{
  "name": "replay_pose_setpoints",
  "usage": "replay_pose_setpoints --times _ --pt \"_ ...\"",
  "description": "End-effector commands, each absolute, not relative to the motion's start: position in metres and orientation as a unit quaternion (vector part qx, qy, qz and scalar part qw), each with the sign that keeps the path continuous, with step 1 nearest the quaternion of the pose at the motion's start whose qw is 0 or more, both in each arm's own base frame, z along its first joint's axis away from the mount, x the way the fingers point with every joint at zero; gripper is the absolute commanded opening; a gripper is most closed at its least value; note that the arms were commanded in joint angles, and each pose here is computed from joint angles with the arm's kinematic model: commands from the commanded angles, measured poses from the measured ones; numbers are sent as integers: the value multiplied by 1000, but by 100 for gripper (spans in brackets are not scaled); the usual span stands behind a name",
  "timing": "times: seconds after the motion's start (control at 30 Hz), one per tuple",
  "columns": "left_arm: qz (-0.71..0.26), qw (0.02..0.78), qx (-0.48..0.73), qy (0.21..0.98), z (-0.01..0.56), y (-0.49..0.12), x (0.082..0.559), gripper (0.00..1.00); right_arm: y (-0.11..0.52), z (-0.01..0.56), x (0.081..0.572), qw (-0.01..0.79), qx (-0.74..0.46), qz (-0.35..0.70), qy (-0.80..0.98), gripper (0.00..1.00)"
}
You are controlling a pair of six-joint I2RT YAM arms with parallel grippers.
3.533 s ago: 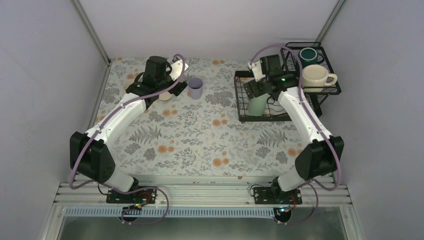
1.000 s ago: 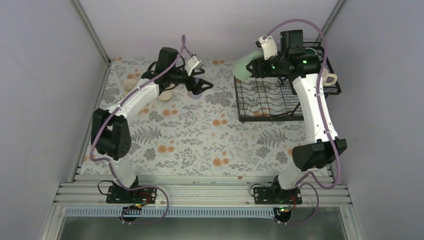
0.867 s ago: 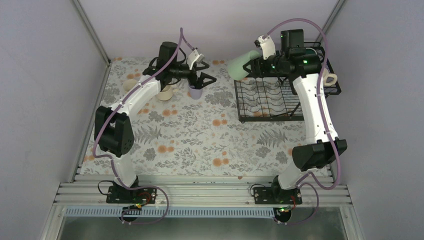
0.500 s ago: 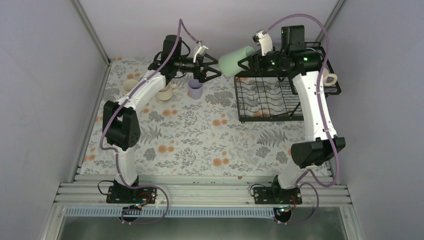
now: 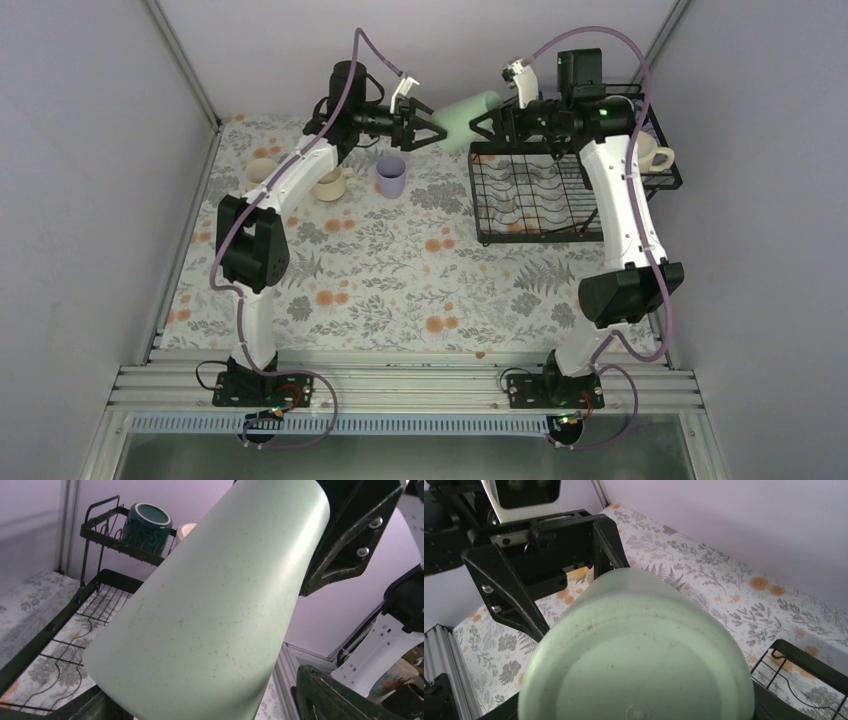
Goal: Unload the cups from the dish rack
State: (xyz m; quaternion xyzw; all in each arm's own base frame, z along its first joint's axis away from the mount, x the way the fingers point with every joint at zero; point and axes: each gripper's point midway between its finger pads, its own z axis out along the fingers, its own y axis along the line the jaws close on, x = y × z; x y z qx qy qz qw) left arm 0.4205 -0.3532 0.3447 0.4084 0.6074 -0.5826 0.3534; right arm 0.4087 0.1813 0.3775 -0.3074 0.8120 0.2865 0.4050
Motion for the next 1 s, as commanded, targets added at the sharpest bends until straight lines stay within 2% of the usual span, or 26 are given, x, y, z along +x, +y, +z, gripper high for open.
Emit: replay_pose_setpoints --times 0.0,0.1,0.17,0.33,0.47,0.63,0.77,0.97 --pt "-610 355 440 555 388 -357 387 74 186 398 416 433 -305 305 791 52" --pt "-618 344 445 550 393 -360 381 66 188 400 420 436 -301 313 788 53" --pt "-620 341 446 547 396 -360 379 59 190 401 422 436 -300 317 787 60" --pt "-622 343 447 544 403 -359 377 29 193 394 424 424 -300 330 788 65" --pt "-625 341 441 547 405 -359 376 14 193 388 426 417 -298 330 792 76" --pt "-620 348 440 548 410 -357 375 3 192 387 424 417 -298 327 794 89" --pt "-613 351 439 555 408 -357 377 2 181 388 425 428 -288 291 806 99" --pt "-530 393 444 606 390 -355 400 2 131 406 433 482 -234 179 825 100"
